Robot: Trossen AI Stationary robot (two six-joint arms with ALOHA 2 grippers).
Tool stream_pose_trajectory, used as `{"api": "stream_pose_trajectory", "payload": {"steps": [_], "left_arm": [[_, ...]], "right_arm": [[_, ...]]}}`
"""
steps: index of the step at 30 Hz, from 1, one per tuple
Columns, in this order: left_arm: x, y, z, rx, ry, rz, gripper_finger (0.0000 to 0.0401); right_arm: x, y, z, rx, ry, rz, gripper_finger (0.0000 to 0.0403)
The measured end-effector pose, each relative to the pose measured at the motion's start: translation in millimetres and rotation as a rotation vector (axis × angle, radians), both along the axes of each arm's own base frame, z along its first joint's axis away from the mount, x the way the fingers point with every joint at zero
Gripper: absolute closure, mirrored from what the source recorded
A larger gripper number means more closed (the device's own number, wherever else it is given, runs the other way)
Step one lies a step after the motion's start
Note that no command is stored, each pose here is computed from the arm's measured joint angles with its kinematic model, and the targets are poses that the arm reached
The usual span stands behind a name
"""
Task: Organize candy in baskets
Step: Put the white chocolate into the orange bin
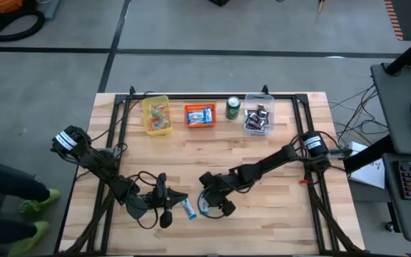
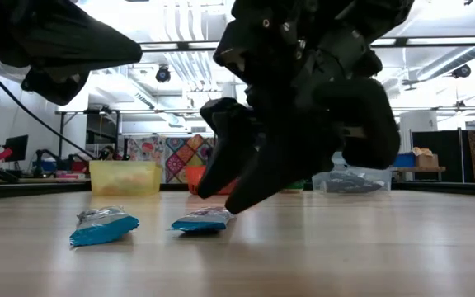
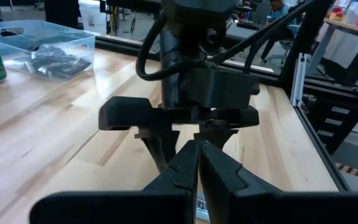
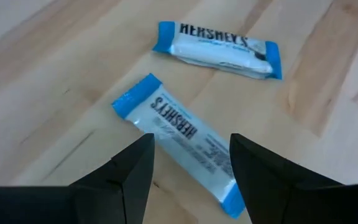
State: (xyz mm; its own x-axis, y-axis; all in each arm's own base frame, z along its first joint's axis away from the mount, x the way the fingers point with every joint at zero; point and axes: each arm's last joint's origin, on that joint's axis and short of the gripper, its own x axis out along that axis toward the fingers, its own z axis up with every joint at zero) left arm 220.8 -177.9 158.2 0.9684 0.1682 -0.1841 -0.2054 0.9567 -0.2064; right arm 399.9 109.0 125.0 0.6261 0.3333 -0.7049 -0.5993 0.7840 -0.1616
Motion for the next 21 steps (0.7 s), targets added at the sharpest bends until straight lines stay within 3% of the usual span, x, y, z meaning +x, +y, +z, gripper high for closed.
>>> {"api": "stream_pose_trajectory", "payload": {"steps": [16, 21], "left_arm": [[2.5, 3.6, -0.6, 0.014, 0.006, 0.016, 0.0401], [2.5, 3.5, -0.6, 0.014, 0.006, 0.016, 0.0401]], "right_arm": [[15.7, -17.3, -33.7, 0.071, 0.048, 0.016, 0.0206], [17.2, -25.1, -35.4, 0.113, 0.074, -0.008, 0.0242]]}}
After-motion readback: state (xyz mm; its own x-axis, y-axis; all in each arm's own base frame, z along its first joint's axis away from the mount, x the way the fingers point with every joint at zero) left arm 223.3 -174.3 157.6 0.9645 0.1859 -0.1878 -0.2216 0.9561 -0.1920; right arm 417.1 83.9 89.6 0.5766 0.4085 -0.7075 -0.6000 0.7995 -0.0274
